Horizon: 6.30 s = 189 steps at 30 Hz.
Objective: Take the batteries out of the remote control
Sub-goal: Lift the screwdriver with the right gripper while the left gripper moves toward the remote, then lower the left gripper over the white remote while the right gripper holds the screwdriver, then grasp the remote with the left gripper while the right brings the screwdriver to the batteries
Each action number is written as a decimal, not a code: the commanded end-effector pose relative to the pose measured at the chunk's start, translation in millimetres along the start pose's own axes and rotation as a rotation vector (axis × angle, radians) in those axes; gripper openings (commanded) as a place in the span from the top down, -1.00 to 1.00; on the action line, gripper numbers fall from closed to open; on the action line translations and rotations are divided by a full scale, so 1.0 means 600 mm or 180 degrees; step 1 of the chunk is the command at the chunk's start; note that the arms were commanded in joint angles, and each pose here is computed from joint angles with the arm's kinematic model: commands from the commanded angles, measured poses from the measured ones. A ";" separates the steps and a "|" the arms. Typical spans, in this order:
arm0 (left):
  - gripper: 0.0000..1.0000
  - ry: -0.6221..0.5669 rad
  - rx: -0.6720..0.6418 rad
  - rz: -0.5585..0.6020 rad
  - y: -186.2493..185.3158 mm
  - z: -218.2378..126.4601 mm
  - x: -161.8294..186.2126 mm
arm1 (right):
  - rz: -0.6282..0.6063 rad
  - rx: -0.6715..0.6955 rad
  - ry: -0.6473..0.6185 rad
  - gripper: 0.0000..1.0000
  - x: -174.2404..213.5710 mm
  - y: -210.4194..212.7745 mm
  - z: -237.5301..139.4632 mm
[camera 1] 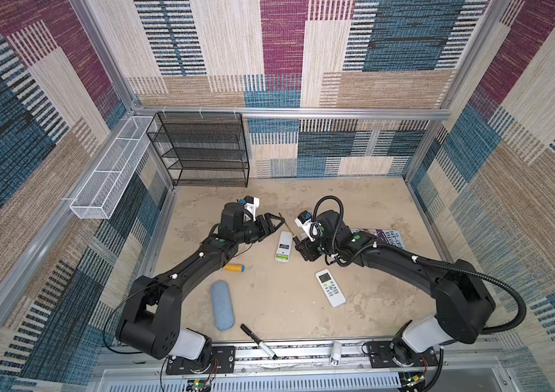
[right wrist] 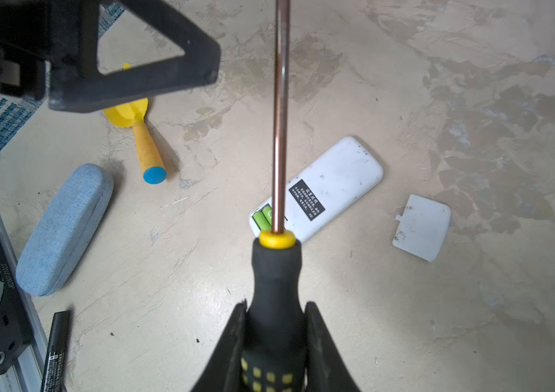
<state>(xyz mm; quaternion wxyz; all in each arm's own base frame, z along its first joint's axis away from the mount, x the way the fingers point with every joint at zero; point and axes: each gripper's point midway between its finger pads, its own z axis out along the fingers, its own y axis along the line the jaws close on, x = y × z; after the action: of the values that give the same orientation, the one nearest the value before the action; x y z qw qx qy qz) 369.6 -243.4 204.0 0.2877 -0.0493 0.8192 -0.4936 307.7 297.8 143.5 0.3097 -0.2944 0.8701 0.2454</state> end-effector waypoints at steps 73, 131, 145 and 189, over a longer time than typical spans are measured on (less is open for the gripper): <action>1.00 -0.0557 0.0876 -0.1456 -0.027 -0.053 -0.082 | -0.1357 -0.0255 -0.1297 -0.15 -0.121 0.061 -0.116; -0.60 0.0815 -0.1522 0.0117 0.140 -0.004 0.007 | -0.1117 0.1087 0.0098 1.00 0.032 -0.073 -0.158; -0.63 0.1411 -0.2108 0.0558 0.189 0.099 0.058 | -0.1176 0.0923 0.0140 1.00 0.043 -0.057 -0.156; -0.14 0.2075 -0.2453 0.0843 0.253 0.144 0.121 | -0.2366 0.0647 0.0848 1.00 0.117 0.012 -0.126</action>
<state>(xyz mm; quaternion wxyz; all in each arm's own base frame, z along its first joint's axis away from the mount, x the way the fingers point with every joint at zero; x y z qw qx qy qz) 402.5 -264.8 28.1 0.0772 0.0903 0.9870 -0.1080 222.0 225.4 138.9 0.2533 -0.5499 0.7958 0.0140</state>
